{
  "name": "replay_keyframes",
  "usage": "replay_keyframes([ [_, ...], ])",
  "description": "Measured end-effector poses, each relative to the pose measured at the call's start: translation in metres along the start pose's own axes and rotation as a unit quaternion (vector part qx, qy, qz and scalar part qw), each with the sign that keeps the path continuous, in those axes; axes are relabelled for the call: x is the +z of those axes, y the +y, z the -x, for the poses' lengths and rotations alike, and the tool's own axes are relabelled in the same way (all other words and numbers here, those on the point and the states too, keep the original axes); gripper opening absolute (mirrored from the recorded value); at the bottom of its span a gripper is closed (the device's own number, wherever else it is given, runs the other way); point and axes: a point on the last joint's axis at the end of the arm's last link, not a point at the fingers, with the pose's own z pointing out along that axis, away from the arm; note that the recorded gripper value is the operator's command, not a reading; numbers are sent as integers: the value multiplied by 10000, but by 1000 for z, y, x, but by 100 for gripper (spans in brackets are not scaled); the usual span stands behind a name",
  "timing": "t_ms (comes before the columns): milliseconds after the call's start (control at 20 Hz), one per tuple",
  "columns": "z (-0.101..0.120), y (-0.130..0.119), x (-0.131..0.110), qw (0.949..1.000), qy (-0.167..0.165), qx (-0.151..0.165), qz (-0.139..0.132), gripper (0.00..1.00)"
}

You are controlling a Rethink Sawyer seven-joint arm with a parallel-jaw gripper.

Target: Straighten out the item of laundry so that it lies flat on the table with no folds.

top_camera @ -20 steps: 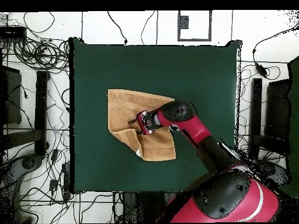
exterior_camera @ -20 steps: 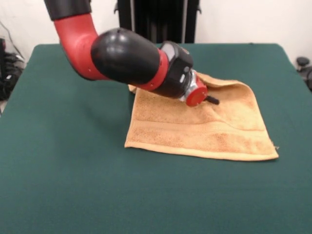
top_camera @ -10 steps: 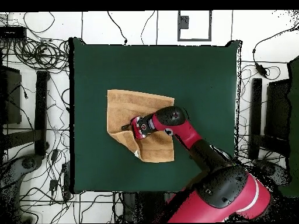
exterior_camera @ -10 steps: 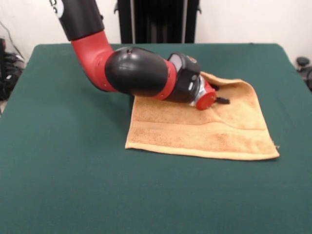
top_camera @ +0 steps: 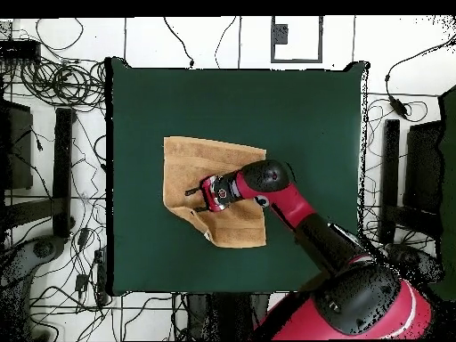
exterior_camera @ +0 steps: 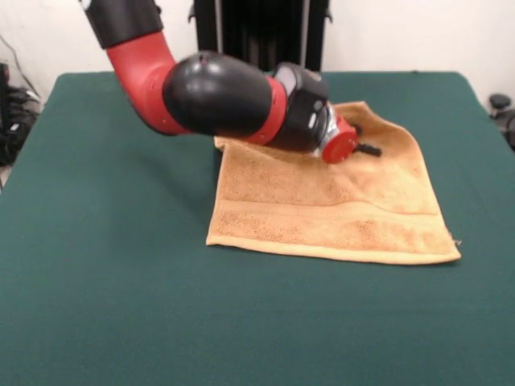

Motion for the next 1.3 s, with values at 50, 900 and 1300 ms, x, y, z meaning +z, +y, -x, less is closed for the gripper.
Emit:
replay_keyframes([
  [50, -6, 1, -4, 10000, -20, -40, 1, 100],
  [900, -9, 11, 5, 9999, 12, -151, 48, 100],
  [1300, 18, 1, 50, 9998, 155, 28, 147, 100],
])
